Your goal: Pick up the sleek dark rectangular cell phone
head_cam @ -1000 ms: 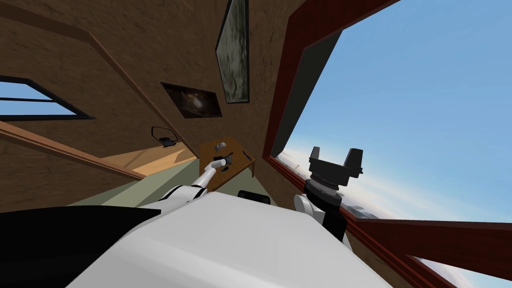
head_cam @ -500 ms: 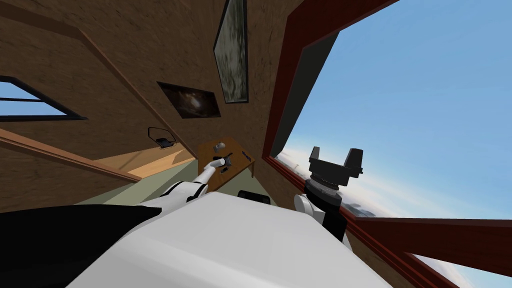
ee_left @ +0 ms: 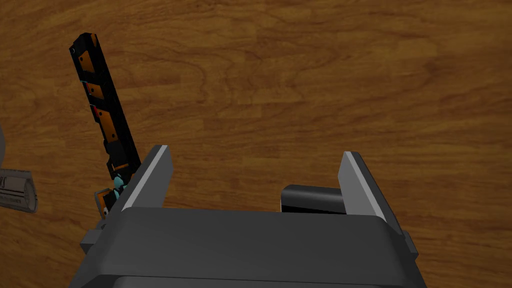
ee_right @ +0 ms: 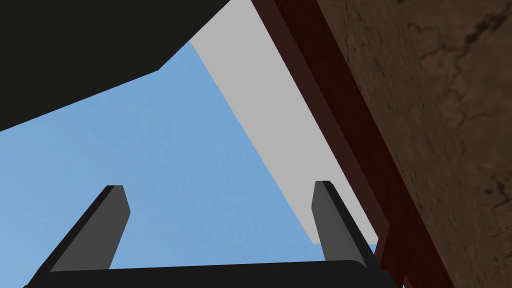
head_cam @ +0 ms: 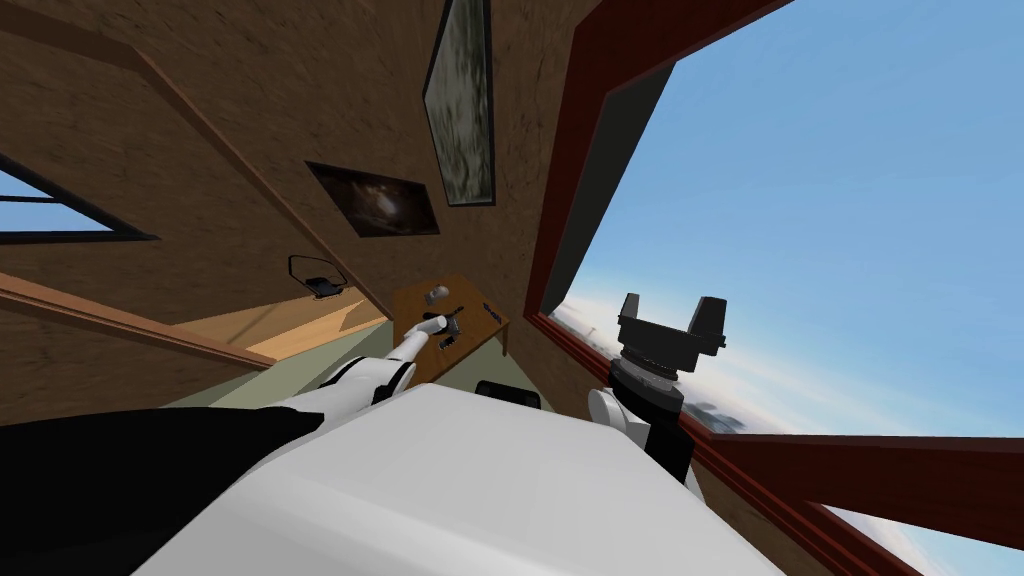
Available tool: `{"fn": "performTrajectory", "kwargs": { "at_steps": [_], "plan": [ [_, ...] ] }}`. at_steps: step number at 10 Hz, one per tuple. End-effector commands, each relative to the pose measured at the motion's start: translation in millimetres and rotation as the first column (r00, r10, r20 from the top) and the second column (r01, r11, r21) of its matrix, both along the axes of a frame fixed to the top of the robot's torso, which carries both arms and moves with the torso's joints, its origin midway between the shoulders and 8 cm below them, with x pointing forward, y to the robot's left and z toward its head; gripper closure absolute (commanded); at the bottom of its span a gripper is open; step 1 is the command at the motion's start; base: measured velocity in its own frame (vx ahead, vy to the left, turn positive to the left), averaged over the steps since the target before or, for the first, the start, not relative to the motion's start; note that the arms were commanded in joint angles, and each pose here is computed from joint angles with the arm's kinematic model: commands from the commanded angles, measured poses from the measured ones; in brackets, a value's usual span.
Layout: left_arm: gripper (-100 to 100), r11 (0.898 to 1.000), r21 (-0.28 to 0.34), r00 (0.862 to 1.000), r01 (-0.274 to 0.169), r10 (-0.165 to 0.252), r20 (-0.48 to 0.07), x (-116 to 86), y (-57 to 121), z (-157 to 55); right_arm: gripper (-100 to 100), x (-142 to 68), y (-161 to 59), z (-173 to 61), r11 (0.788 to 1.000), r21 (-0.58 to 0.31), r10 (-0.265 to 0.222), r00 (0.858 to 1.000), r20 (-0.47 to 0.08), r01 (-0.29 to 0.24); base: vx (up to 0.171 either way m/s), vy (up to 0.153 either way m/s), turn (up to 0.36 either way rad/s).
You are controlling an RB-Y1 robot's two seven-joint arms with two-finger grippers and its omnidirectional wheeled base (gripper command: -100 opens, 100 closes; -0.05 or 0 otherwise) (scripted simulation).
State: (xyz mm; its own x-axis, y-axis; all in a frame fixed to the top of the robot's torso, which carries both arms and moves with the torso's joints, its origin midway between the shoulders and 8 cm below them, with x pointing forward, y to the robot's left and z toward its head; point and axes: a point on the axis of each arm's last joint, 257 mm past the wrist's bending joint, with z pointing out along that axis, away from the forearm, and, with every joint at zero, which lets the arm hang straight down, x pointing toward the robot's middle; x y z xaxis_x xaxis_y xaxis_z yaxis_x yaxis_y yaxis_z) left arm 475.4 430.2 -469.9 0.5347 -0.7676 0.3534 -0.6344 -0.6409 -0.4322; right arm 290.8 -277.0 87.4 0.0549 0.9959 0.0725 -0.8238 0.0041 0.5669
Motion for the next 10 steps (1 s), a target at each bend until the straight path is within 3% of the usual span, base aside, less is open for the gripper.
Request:
{"fn": "performTrajectory", "kwargs": {
  "at_steps": [1, 5, 10],
  "plan": [
    [-100, 1.000, -0.008, 1.000, -0.010, 0.010, -0.023, -7.6, 0.7, -8.2, 0, 0.0, 0.0, 0.0, 1.000, 0.000, 0.000, 1.000, 0.000, 0.000, 0.007, 0.006, 0.006],
    [-100, 0.989, -0.091, 0.981, -0.113, 0.097, -0.166, -43.1, 14.6, -29.0, 0, 0.0, 0.0, 0.0, 1.000, 0.000, 0.000, 1.000, 0.000, 0.000, 0.022, 0.016, -0.037],
    [-100, 0.973, -0.129, 0.955, -0.189, 0.151, -0.256, -70.5, 22.4, -40.9, 0, 0.0, 0.0, 0.0, 1.000, 0.000, 0.000, 1.000, 0.000, 0.000, 0.017, 0.015, -0.018]
  ]
}}
